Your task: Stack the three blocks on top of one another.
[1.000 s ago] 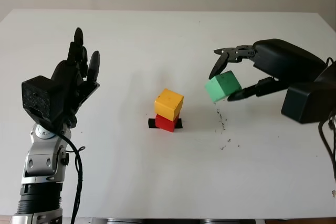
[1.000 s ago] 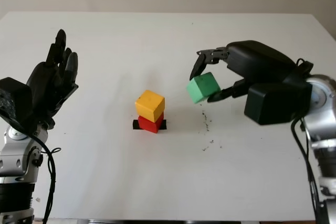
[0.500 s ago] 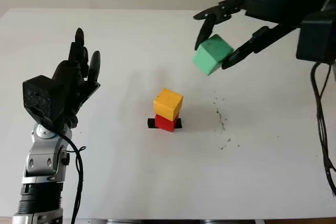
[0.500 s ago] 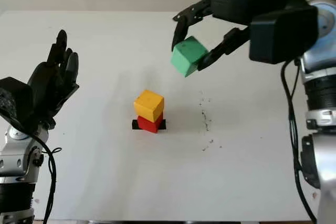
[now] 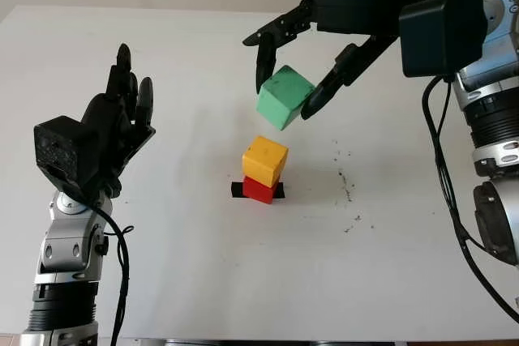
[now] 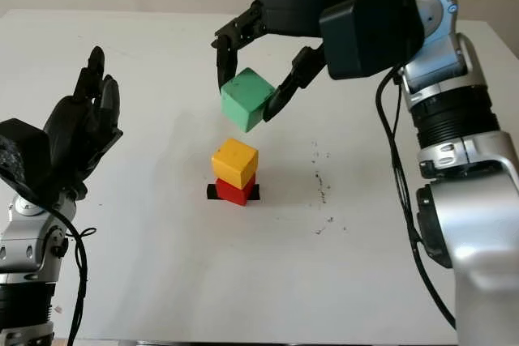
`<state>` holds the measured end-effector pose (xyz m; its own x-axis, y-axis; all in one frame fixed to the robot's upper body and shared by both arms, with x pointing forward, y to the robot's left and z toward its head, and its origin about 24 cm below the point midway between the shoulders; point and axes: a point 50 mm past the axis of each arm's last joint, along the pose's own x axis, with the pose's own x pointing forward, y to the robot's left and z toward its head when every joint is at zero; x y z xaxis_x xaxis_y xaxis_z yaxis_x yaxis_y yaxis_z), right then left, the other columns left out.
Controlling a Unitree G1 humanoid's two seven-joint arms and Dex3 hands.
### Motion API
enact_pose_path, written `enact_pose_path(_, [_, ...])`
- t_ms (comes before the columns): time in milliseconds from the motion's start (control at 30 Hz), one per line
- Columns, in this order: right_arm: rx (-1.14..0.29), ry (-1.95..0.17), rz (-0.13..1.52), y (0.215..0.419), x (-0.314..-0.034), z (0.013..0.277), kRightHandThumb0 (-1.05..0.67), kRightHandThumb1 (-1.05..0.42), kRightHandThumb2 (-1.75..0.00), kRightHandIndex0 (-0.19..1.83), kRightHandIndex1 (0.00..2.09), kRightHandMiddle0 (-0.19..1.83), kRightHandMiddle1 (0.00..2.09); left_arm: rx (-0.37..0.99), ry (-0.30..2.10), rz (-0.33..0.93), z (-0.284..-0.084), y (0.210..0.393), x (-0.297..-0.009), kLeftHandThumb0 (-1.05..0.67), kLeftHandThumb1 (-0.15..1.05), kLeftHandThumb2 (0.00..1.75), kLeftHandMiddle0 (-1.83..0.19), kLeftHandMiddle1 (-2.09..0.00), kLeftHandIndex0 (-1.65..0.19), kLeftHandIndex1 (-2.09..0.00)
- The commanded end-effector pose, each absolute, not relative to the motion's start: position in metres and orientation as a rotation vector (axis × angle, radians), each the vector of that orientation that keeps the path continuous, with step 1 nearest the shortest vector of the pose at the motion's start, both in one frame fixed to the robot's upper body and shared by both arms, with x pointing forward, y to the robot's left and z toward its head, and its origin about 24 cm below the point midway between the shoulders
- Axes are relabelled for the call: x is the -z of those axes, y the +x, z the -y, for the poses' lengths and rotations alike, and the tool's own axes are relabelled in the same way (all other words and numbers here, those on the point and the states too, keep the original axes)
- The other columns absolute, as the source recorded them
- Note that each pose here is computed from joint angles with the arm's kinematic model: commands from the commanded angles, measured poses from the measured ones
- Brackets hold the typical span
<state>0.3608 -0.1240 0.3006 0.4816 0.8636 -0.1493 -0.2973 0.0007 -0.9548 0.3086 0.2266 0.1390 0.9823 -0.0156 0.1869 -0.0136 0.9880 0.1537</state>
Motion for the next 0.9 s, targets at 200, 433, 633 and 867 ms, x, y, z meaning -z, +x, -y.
enact_pose_path(200, [-1.018, -1.281, 0.611, 0.359, -0.305, 0.114, -0.47, -0.92, -0.06, 0.32, 0.04, 0.47, 1.43, 0.001, 0.152, 0.206, -0.226, 0.309, -0.143, -0.75, 1.05, 0.74, 0.19, 0.00, 0.19, 0.00])
enact_pose_path(433, [-1.053, -1.331, 0.596, 0.359, -0.298, 0.108, -0.49, -0.94, -0.06, 0.30, 0.04, 0.42, 1.46, 0.003, 0.154, 0.205, -0.225, 0.309, -0.144, -0.76, 1.05, 0.75, 0.19, 0.00, 0.19, 0.00])
enact_pose_path(633, [-1.104, -1.295, 0.551, 0.363, -0.294, 0.107, -0.52, -0.94, -0.06, 0.31, 0.04, 0.43, 1.49, 0.005, 0.156, 0.206, -0.225, 0.309, -0.144, -0.76, 1.05, 0.75, 0.19, 0.00, 0.19, 0.00])
enact_pose_path(867, [-1.159, -1.217, 0.461, 0.368, -0.288, 0.108, -0.55, -0.93, -0.05, 0.32, 0.05, 0.43, 1.55, 0.001, 0.155, 0.203, -0.225, 0.309, -0.143, -0.76, 1.05, 0.75, 0.19, 0.00, 0.19, 0.00])
